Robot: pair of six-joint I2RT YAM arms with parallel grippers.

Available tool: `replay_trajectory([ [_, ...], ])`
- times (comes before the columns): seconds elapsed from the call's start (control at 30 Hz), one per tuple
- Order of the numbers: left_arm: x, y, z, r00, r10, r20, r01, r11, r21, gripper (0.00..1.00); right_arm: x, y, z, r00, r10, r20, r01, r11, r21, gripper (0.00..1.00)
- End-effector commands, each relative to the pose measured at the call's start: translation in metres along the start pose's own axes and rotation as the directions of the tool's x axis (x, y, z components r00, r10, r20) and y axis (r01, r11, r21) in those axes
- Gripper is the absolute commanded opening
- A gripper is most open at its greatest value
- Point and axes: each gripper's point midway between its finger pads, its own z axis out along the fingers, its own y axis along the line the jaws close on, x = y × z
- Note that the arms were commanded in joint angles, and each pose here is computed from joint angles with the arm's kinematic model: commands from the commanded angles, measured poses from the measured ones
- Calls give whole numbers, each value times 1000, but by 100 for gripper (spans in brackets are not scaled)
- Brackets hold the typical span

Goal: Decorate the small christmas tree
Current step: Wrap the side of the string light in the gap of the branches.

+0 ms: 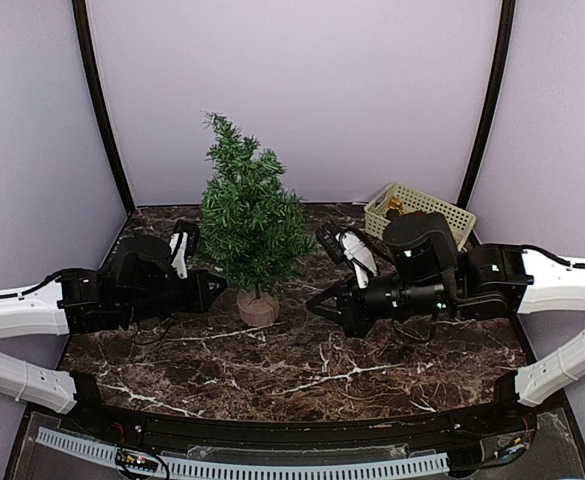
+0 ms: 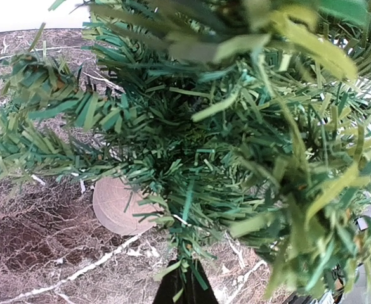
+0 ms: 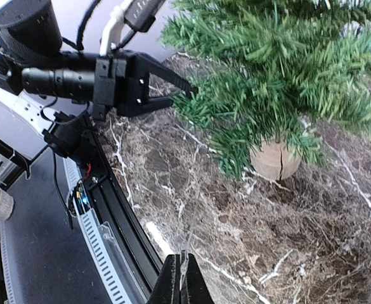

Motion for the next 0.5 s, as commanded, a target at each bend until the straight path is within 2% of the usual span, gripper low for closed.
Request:
replay_trajectory([
  [0.0,-1,7,-4,1000,0,16,0,1000,-17,0,-35,18,-5,994,-21,104,25,999,-45,0],
  [0.27,0,11,-4,1000,-1,18,1,1000,-29,0,-32,-27,3,992,61,108,-80,981,175,0],
  [0.47,-1,15,-5,1000,-7,20,8,999,-34,0,-7,-66,12,984,153,89,-169,961,217,0],
])
